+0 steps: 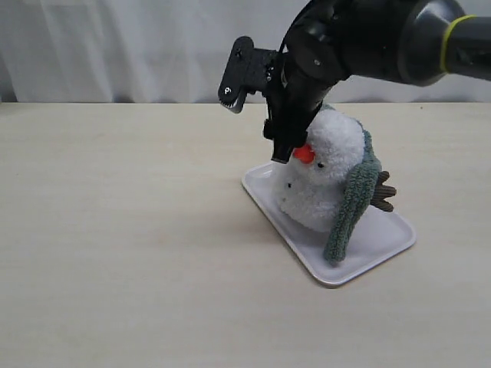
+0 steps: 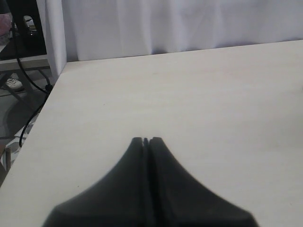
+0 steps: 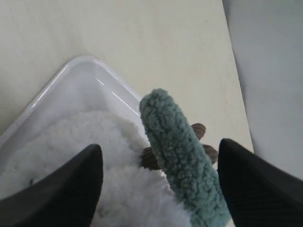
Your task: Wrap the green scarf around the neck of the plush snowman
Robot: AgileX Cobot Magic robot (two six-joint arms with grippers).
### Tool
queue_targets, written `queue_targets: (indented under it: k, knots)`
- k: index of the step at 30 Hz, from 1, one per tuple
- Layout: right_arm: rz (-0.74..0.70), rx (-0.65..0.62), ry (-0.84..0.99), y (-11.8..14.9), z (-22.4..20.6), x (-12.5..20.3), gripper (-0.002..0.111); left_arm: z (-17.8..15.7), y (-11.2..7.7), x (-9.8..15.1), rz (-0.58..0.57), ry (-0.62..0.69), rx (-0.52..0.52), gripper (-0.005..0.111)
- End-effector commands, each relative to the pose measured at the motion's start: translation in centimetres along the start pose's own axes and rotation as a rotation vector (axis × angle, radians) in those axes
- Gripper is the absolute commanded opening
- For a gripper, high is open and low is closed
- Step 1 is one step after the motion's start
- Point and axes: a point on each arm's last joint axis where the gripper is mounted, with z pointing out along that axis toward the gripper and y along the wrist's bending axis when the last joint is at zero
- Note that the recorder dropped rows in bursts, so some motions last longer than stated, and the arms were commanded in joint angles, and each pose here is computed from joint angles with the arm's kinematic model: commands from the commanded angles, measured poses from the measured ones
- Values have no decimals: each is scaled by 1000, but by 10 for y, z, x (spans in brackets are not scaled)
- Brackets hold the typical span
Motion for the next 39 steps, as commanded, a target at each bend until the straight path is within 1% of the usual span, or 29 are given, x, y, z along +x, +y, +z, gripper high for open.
queue_targets:
  k: [1, 3, 8, 13, 16, 21, 22, 23, 25, 28, 31, 36, 39]
  knots:
    - [-62, 82, 1, -2, 16, -4, 64, 0, 0, -1, 7, -13, 7, 0]
    - [-80, 113, -4, -2, 24, -6, 64, 0, 0, -1, 7, -13, 7, 0]
    - [-122, 110, -13, 5, 42, -8, 64, 0, 0, -1, 7, -13, 7, 0]
    - [-177, 199, 36, 2, 54, -6, 64, 0, 0, -1, 7, -13, 7, 0]
    - [-178, 240, 54, 2, 61, -5, 64, 0, 0, 0, 9, -10, 6, 0]
    - [-208, 233, 74, 8, 73, -4, 64, 0, 0, 0, 9, -10, 6, 0]
    - [-210, 230, 76, 9, 75, -4, 63, 0, 0, 0, 9, -10, 6, 0]
    - [-208, 229, 78, 9, 75, -4, 59, 0, 0, 0, 9, -10, 6, 0]
    - [-197, 229, 80, 9, 75, -3, 49, 0, 0, 0, 9, -10, 6, 0]
    - [-201, 228, 104, 12, 73, -5, 24, 0, 0, 0, 9, -10, 6, 0]
    - [-243, 230, 135, 20, 69, -11, 4, 0, 0, 0, 9, -10, 6, 0]
    - [-342, 275, 138, 33, 57, -29, 4, 0, 0, 0, 9, -10, 6, 0]
    - [-373, 304, 117, 37, 45, -41, 4, 0, 0, 0, 9, -10, 6, 0]
